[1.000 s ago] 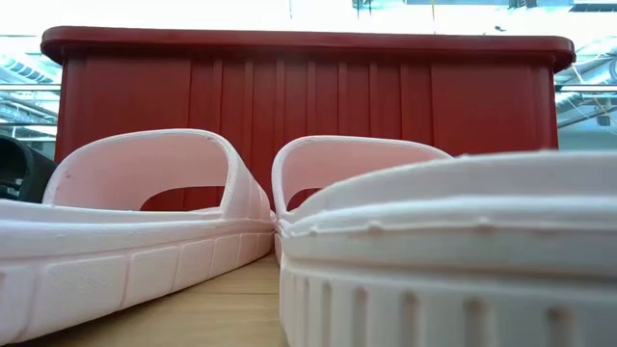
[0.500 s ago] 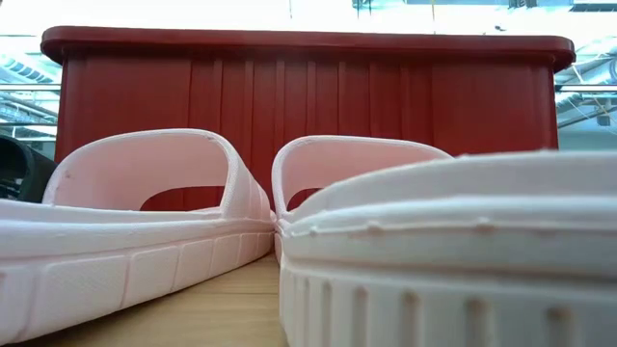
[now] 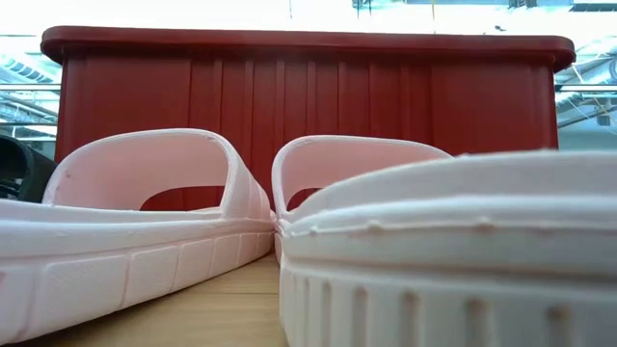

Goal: Pick and place slides into bin
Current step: Put the pink slide into the red bin

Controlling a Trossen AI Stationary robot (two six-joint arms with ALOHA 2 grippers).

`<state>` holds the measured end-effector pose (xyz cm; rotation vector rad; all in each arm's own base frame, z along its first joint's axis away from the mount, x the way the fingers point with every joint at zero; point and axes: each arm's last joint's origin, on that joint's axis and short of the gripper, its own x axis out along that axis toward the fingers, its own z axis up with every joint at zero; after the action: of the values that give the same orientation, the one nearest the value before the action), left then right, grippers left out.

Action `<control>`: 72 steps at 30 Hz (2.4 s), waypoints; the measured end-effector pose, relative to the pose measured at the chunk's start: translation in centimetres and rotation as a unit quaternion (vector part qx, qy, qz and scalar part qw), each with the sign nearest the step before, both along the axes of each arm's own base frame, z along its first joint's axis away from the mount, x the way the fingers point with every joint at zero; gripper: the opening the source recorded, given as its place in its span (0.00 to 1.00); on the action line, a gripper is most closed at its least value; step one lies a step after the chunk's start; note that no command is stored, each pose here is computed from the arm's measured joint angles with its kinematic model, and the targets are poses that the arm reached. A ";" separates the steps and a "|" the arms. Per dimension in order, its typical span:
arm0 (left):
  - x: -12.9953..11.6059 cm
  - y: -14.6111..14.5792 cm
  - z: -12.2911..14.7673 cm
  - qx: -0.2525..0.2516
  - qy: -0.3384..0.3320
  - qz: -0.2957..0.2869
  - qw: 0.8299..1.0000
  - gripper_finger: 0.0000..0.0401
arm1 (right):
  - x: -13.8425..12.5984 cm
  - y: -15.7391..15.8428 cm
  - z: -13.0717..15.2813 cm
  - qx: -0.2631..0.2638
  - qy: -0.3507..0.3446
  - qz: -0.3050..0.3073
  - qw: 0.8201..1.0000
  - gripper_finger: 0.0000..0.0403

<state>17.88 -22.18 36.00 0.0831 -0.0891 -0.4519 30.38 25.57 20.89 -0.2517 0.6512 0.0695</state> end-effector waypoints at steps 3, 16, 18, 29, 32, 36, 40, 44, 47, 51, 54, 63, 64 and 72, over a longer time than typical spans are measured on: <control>-0.1 0.0 0.1 -0.029 0.009 -0.002 1.000 0.62 | 0.4 0.3 -0.9 0.000 0.008 -0.007 1.000 0.63; -0.6 -0.7 -0.4 -0.037 0.036 -0.019 0.998 0.62 | 1.2 -1.3 -4.3 -0.042 0.066 -0.082 0.994 0.63; -0.6 -0.8 -0.5 -0.035 0.038 -0.020 0.998 0.62 | 1.2 -1.7 -4.8 -0.044 0.079 -0.097 0.991 0.63; -0.6 -1.1 -0.9 -0.044 0.051 -0.024 0.997 0.62 | 2.3 -3.5 -5.2 -0.057 0.068 -0.154 0.984 0.55; -0.5 -1.3 -1.1 -0.040 0.053 -0.024 0.998 0.62 | 2.3 -3.8 -5.3 -0.051 0.076 -0.167 0.982 0.49; -0.5 -1.2 -0.9 -0.043 0.050 -0.023 0.998 0.62 | 2.3 -3.9 -5.3 -0.048 0.071 -0.177 0.981 0.40; -0.5 -1.2 -0.9 -0.044 0.050 -0.023 0.998 0.62 | 2.4 -4.0 -5.3 -0.035 0.067 -0.189 0.979 0.29; -0.5 -1.2 -0.9 -0.045 0.050 -0.023 0.997 0.62 | 2.6 -4.3 -5.3 -0.016 0.063 -0.211 0.975 0.18; -0.5 -1.2 -0.9 -0.045 0.051 -0.023 0.997 0.62 | 2.7 -4.5 -5.2 -0.004 0.059 -0.223 0.973 0.09; -0.5 -1.2 -0.9 -0.046 0.051 -0.023 0.997 0.62 | 2.7 -4.5 -5.2 -0.003 0.059 -0.224 0.973 0.02; -0.5 -1.2 -0.9 -0.047 0.051 -0.023 0.997 0.62 | 2.8 -4.5 -5.2 -0.002 0.059 -0.224 0.973 0.03; -0.5 -1.2 -0.9 -0.048 0.051 -0.023 0.997 0.62 | 2.9 -4.5 -5.3 0.021 0.080 -0.211 0.974 0.02; -0.5 -1.2 -0.9 -0.048 0.052 -0.023 0.997 0.62 | 2.9 -4.5 -5.2 0.023 0.080 -0.210 0.974 0.02; -0.5 -1.2 -1.0 -0.045 0.052 -0.023 0.997 0.62 | 2.4 -4.7 -3.2 0.043 0.080 -0.195 0.977 0.01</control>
<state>17.36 -23.39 35.04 -0.0322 -0.0086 -0.4972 32.76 20.86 17.66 -0.0312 0.8463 -0.2604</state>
